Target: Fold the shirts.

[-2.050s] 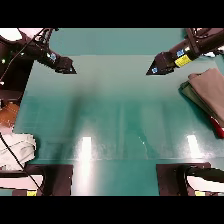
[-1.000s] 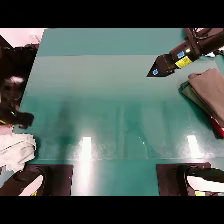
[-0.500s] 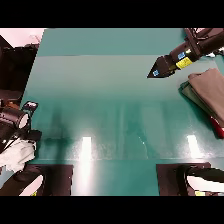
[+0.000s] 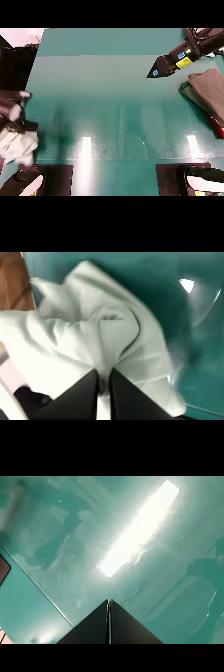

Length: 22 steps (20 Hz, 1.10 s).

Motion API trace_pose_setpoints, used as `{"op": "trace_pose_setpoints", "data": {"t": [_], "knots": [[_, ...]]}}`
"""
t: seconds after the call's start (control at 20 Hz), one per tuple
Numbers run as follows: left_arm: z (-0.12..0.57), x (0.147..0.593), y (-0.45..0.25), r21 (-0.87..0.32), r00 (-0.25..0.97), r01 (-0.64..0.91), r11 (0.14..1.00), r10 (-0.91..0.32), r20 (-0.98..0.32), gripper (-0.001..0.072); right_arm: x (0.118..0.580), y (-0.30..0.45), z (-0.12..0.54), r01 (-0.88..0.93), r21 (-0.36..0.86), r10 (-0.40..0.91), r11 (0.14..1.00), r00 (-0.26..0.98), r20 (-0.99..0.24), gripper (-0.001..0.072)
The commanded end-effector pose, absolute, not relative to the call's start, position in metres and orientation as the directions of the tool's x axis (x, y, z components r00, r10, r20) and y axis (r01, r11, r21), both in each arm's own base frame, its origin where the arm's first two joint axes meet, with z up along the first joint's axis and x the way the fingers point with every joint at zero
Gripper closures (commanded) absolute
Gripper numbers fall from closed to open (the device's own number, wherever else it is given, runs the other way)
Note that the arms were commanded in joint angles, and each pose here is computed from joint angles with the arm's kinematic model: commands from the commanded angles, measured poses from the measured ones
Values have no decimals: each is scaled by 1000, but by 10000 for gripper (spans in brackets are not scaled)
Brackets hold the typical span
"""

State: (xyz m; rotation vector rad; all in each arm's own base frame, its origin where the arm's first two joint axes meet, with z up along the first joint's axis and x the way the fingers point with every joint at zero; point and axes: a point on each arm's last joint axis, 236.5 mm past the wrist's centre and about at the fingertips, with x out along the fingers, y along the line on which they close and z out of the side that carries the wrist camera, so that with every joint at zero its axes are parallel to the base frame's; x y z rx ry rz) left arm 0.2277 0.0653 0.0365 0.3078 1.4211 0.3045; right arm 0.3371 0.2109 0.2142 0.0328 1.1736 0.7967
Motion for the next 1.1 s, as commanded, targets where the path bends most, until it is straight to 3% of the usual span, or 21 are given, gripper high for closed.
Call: {"op": "trace_pose_setpoints", "data": {"t": [0.0,0.15,0.25,0.4,0.6,0.75,0.95,1.05], "knots": [[146,275,24,205,404,-34,978,201,-892,683,351,215,235,-555,397,597,731,239,-765,696],[280,296,-64,-64,701,214,975,-198,-686,684,364,219,271,-583,362,626,728,349,-697,696],[349,284,-112,-141,754,403,904,-416,-508,684,370,220,288,-593,347,638,727,396,-660,696],[384,274,-144,-169,736,534,828,-554,-390,684,373,221,293,-585,350,646,732,432,-629,695],[346,311,-169,-251,621,584,772,-624,-474,684,370,219,301,-578,350,651,737,470,-596,696],[291,340,-219,-320,432,678,662,-711,-554,683,367,218,311,-578,348,656,738,492,-573,696],[185,354,-295,-369,158,765,528,-710,-686,656,361,216,319,-572,355,658,739,503,-561,695],[153,372,-304,-404,133,733,548,-698,-704,55,359,216,317,-570,358,657,740,494,-570,696]]}}
